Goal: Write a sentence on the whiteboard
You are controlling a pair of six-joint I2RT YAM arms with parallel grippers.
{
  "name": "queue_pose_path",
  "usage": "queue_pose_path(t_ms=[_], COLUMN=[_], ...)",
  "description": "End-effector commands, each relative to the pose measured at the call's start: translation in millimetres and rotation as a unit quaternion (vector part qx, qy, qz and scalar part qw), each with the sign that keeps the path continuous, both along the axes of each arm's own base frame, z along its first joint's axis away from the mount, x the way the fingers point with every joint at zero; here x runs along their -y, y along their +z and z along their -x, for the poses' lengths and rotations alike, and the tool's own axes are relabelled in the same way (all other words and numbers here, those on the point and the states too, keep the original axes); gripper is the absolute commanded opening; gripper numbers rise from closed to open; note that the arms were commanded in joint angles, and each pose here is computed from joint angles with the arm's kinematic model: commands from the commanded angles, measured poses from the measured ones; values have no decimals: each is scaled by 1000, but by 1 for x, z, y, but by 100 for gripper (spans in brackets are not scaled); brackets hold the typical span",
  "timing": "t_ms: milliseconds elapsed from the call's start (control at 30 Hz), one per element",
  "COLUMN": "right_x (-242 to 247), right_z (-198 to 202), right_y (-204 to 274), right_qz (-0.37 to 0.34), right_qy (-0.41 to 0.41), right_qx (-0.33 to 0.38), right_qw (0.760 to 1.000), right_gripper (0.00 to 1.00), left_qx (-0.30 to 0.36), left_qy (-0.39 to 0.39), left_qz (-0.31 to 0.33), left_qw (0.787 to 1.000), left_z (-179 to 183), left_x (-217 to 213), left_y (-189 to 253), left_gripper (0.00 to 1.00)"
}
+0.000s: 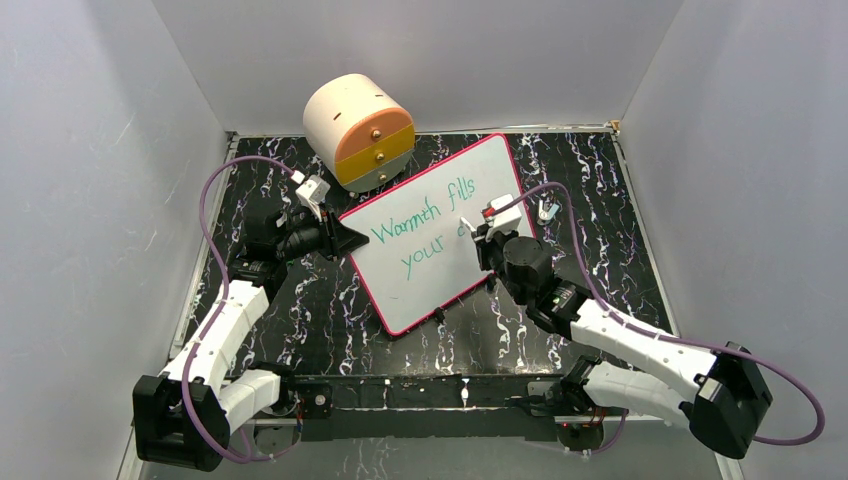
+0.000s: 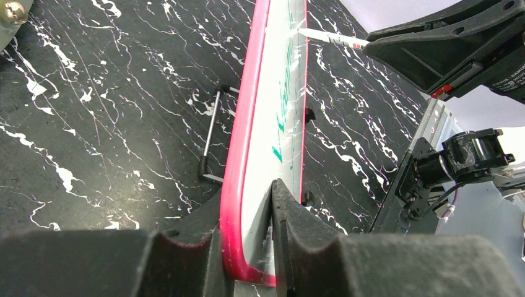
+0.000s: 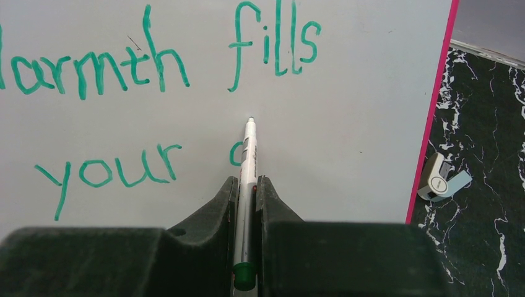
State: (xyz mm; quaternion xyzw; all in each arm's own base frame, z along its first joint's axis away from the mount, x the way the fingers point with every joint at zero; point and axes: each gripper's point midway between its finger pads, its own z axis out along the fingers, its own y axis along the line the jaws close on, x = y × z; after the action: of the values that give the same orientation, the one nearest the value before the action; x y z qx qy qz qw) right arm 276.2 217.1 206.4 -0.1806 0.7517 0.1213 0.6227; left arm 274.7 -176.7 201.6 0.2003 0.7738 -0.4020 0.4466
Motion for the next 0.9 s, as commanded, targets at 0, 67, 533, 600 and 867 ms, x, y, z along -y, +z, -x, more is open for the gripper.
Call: queue_pose_path(t_ms=[0,67,533,600,867], right_x=[-6,-6,3,6,18], right_z=[1,4,15,15,12], right_y=[7,3,-11,-13,-15], right_qz=[-10,-7,3,6,9], right_qy=[13,16,17,13,-18], right_qx=[-12,-22,-47,-50,-40], right_qw=[1000,1000,999,999,999], right_gripper=[0,0,0,0,0], left_qx=[-69,-69,-68,-68,-69], left_qy=[11,11,13,13,14], left_qz=[-100,-100,-102,-103,-104], left_qw=[992,993,992,992,992], left_z=[15,15,15,15,15], left_x=[-18,-18,-19,-19,-20], left_y=[-74,-73,-74,-74,-75], left_gripper=[0,0,0,0,0])
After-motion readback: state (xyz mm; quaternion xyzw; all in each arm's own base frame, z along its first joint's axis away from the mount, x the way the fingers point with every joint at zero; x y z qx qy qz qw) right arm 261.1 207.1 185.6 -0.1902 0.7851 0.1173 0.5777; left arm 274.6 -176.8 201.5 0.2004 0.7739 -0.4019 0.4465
